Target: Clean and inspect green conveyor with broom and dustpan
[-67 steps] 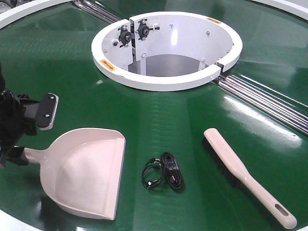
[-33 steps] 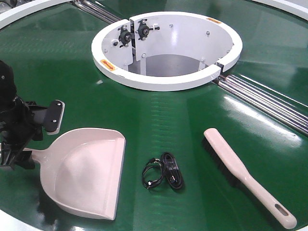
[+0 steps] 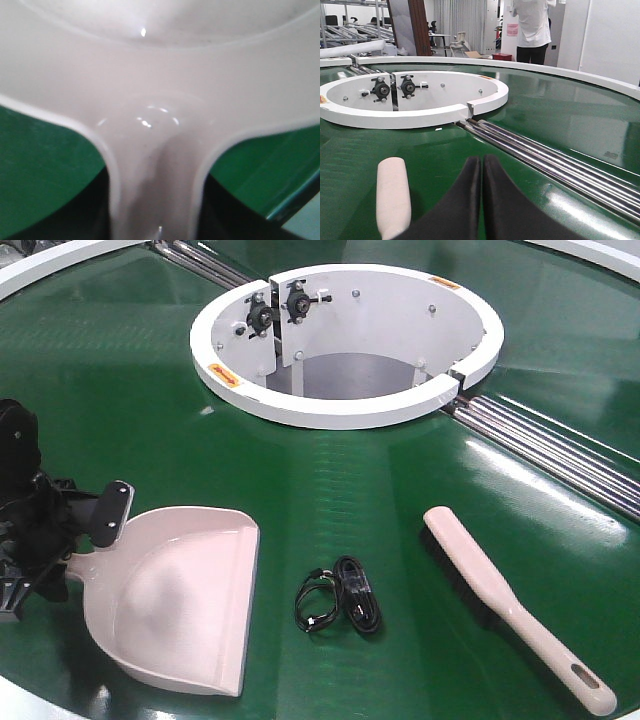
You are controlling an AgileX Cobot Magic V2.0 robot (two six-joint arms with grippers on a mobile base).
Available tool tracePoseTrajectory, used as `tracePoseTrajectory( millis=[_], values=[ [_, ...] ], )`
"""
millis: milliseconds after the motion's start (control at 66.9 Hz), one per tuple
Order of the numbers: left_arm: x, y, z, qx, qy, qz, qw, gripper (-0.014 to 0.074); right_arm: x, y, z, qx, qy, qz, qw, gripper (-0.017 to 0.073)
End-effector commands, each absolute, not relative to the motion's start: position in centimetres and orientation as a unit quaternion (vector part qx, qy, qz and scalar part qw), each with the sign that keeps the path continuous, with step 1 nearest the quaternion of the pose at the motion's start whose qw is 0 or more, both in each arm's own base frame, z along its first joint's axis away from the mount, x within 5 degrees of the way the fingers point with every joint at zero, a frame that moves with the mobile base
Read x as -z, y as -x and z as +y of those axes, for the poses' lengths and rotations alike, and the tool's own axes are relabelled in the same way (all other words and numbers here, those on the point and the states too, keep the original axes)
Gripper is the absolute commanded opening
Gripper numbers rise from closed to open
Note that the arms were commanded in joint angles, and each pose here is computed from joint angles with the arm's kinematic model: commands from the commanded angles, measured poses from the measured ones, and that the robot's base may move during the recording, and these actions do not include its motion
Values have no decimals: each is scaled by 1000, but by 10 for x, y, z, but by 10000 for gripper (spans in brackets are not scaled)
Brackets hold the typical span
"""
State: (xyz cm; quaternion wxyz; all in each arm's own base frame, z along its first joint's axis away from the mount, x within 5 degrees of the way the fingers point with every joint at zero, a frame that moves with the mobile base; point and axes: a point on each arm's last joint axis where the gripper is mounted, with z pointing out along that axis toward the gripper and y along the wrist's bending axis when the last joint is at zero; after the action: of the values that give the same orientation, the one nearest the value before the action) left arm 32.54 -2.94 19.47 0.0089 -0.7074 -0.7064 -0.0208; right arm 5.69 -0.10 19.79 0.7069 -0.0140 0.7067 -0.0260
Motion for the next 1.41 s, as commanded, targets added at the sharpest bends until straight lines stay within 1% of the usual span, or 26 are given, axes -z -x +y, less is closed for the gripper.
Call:
tracePoseTrajectory(
  millis=[0,15,284,448,628,733,867,942,1196,1390],
  values=[
    [-212,-327,-35,30,700,-712,-38,22,-199,-56,-1,28,16,680,733,-9],
    [-212,-328,-36,28,699,-714,-41,-9,-199,-56,-1,28,16,680,733,-9],
    [-222,-323,-42,33,707,-705,-43,-8,-199,-56,-1,28,16,680,733,-9],
    [-229,-318,-44,62,716,-695,-19,-8,-199,-56,-1,28,16,680,733,-9],
    [-233,-315,-49,68,686,-724,0,-8,-199,-56,-1,28,16,680,733,-9],
    [-241,-319,-53,66,675,-735,-12,-8,-199,-56,-1,28,16,680,733,-9],
    [-254,-324,-59,66,674,-735,-32,-8,-199,-56,-1,28,16,680,733,-9],
    [-257,-325,-61,70,678,-731,-31,-8,-199,-56,-1,28,16,680,733,-9],
    [-249,-327,-73,69,698,-712,-10,-8,-199,-56,-1,28,16,680,733,-9],
    [-239,-328,-73,70,702,-708,26,-8,-199,-56,-1,28,16,680,733,-9]
  ],
)
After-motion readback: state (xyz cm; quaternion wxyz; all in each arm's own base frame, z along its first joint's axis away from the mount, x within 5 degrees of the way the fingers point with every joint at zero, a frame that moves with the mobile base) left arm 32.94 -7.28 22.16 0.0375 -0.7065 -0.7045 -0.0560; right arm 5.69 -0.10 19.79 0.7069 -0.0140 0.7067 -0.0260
